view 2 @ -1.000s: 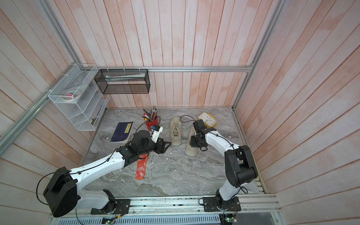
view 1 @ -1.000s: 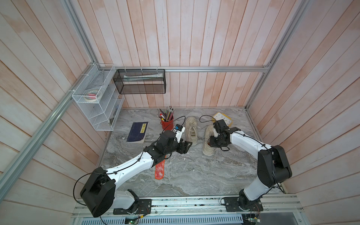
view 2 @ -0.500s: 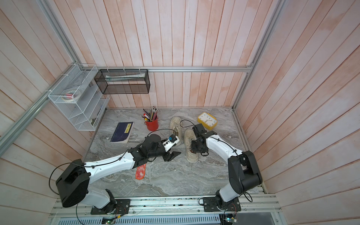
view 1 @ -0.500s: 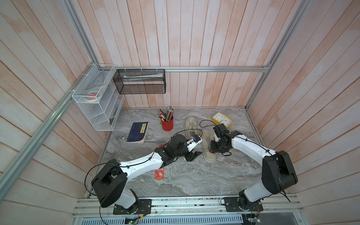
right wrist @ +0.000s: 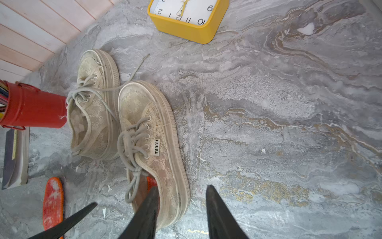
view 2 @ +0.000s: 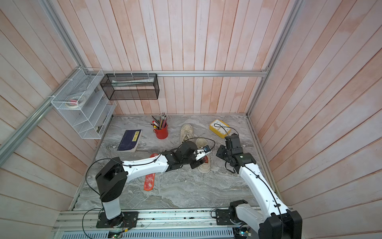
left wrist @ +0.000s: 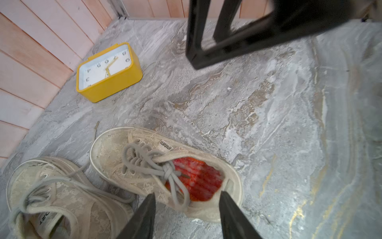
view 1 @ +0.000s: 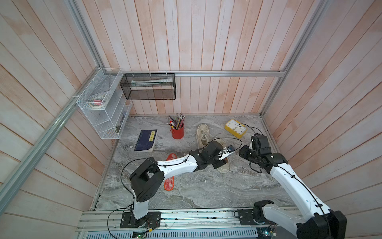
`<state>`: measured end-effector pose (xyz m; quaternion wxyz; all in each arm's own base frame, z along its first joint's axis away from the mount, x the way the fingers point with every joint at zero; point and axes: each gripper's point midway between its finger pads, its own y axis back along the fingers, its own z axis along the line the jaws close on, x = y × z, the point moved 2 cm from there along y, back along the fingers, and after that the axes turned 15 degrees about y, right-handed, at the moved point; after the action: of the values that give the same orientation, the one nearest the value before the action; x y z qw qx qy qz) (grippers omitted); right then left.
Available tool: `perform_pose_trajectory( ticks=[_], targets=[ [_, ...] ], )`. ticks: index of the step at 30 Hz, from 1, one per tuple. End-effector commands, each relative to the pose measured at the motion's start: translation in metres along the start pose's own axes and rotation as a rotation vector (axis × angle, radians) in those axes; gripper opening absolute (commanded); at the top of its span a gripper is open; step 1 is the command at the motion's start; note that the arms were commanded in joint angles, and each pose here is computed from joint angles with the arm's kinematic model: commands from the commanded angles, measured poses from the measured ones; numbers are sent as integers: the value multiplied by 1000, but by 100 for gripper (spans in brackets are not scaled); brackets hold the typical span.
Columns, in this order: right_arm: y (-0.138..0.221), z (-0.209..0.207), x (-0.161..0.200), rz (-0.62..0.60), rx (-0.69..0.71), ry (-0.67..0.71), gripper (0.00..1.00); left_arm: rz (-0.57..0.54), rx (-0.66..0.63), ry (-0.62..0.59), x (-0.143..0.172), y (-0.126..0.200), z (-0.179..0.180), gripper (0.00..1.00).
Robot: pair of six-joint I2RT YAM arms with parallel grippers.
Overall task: Remove the insole from the shoe
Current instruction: Untie the shoelace on the shoe.
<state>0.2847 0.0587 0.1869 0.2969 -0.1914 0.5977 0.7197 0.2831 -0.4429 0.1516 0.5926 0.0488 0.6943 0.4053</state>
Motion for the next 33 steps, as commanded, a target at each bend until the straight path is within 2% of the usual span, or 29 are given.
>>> perform_pose_trajectory(
  ticks=[1, 7, 16, 22, 28, 33],
  targets=[
    [3, -7, 1, -9, 26, -45, 40, 126, -50, -56, 22, -10, 4, 52],
    [3, -6, 4, -3, 16, -56, 41, 192, -102, -88, 26, -27, 7, 48],
    [4, -5, 7, -2, 3, -65, 41, 219, -178, -79, 29, -43, 18, 39],
    [6, -4, 6, -7, -5, -65, 41, 202, -189, -67, 24, -41, 20, 21],
    [1, 3, 11, 49, -42, -49, 40, 131, -200, 15, 8, -31, 27, 0],
    [-5, 23, 12, 76, -162, -29, 35, 73, -139, 199, -2, -22, 43, 0]
  ],
)
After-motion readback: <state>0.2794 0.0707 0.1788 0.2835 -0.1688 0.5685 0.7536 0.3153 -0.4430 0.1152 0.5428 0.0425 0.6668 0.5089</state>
